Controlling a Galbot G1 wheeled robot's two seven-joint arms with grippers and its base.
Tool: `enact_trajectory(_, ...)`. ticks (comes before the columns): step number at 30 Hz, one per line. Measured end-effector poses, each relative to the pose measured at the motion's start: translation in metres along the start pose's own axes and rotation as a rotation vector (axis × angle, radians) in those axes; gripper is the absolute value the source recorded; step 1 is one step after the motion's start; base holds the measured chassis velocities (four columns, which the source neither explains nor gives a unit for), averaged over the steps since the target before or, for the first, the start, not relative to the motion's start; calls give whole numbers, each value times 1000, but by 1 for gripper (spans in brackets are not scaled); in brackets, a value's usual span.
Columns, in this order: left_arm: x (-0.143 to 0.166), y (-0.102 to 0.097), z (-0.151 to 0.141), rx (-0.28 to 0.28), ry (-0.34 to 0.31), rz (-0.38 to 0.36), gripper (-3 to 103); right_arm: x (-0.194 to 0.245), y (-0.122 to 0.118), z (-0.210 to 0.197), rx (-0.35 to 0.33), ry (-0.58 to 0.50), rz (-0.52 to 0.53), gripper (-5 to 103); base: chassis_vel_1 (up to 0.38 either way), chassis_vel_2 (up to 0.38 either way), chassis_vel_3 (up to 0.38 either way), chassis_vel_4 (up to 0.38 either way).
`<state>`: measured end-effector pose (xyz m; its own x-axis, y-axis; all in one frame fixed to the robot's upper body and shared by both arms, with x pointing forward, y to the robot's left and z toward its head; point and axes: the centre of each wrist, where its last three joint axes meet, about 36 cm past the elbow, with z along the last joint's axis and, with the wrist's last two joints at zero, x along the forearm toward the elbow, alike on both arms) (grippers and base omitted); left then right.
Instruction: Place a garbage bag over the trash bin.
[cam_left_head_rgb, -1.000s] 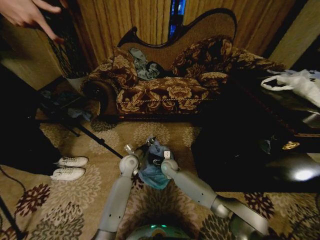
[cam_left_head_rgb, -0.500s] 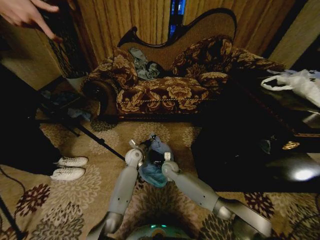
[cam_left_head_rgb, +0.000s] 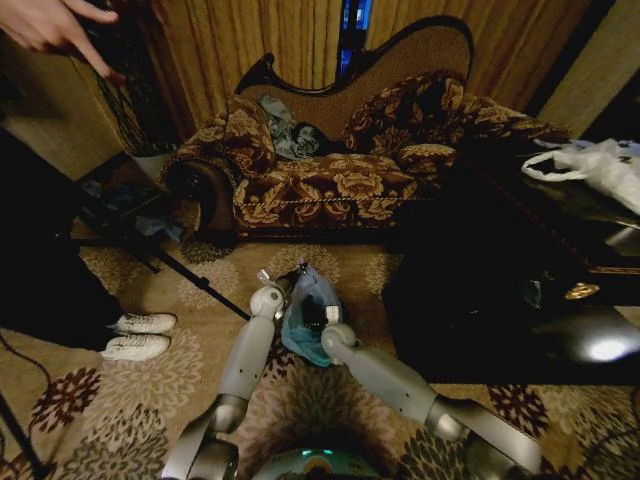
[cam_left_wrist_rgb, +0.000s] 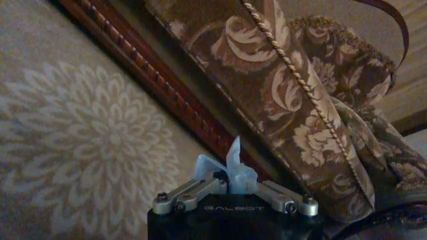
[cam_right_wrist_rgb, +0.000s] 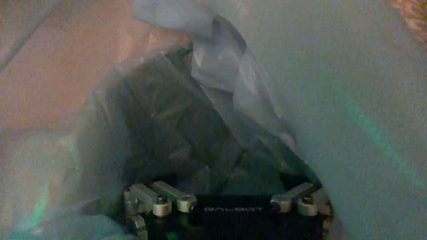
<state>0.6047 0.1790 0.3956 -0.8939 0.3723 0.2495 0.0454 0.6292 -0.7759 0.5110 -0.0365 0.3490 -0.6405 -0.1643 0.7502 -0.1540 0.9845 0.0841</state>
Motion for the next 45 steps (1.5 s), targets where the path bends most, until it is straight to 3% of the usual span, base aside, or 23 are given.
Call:
enact_trajectory(19,-17,51,5,15,27,-97,0,9,2,-2,4,-14,-25,100,0,0,0,0)
enact_trajectory(33,-27,73,2,34,57,-122,-3,11,7,3,17,-16,-42,100,0,0,0,0)
enact_trajectory(35,-26,75,0,31,75,-123,4,12,8,3,17,-19,-46,100,0,0,0,0)
enact_trajectory(37,-25,76,-1,30,77,-124,4,13,9,3,17,-20,-48,100,0,0,0,0)
enact_trajectory(38,-24,77,0,25,80,-123,15,14,9,3,16,-23,-50,100,0,0,0,0)
enact_trajectory(41,-21,77,1,18,80,-119,20,14,9,2,8,-30,-59,100,0,0,0,0)
enact_trajectory(45,-16,76,6,8,79,-111,36,17,8,-3,-24,-55,-98,100,0,0,0,0)
